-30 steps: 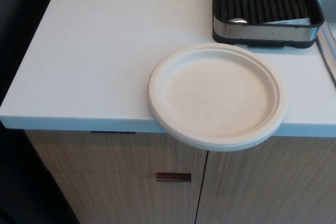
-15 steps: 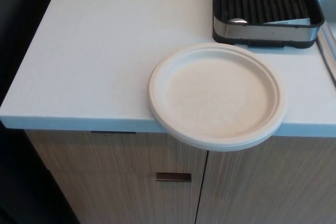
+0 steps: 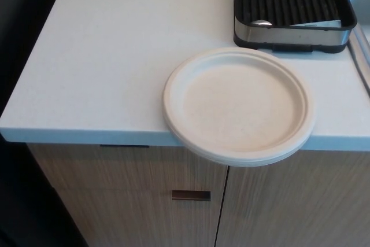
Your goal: Pick up a plate using the right hand and walk towards the sink and put it inside
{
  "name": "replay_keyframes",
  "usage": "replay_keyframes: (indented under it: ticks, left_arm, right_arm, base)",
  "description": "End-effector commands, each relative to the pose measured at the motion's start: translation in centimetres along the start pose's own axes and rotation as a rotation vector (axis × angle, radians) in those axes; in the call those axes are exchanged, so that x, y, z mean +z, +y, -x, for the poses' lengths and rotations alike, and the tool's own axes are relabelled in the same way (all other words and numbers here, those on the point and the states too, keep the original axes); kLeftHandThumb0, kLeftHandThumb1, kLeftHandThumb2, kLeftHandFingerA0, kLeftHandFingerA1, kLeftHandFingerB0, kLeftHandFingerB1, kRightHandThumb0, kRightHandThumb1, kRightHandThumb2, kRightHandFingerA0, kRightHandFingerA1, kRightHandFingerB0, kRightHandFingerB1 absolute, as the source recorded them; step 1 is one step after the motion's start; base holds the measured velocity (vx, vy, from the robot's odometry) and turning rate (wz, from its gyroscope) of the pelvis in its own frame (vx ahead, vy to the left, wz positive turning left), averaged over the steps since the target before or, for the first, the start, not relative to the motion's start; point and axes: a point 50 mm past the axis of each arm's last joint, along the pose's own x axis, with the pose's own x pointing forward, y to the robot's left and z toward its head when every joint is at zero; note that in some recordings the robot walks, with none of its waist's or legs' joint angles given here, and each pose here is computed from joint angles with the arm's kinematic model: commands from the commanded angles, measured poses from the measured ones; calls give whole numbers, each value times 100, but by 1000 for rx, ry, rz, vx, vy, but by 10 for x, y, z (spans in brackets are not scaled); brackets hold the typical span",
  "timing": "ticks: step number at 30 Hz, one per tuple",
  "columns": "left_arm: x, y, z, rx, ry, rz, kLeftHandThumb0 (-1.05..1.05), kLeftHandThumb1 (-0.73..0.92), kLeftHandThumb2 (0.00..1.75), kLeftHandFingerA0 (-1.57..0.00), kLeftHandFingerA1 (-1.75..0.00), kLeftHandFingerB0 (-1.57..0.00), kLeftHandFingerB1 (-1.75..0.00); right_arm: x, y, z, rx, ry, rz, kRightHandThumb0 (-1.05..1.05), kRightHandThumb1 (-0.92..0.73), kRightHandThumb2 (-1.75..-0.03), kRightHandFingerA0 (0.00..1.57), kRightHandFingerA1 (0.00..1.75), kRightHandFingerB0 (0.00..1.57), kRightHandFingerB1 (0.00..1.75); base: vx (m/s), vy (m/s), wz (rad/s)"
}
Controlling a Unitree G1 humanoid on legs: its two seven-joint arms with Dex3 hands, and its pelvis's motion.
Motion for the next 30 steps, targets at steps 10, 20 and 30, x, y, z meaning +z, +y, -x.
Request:
replay_keyframes:
  ticks: [10,20,30]
  left_arm:
    - [16,6,3,39,-148,66,13,79,175,-130,-152,-107,-129]
    - [14,7,0,44,-114,49,20,84,175,-127,-147,-102,-123]
    - [16,6,-3,41,-118,52,20,59,175,-120,-155,-106,-135]
  right_arm:
    - [2,-1,3,8,-36,10,-9,-59,-81,84,55,58,44]
    - [5,-4,1,12,-54,24,-6,-62,-82,88,55,60,43]
    - [5,-1,1,12,-50,9,-14,-65,-74,87,55,59,43]
  base:
    - [0,0,0]
    - [0,0,0]
    - [0,0,0]
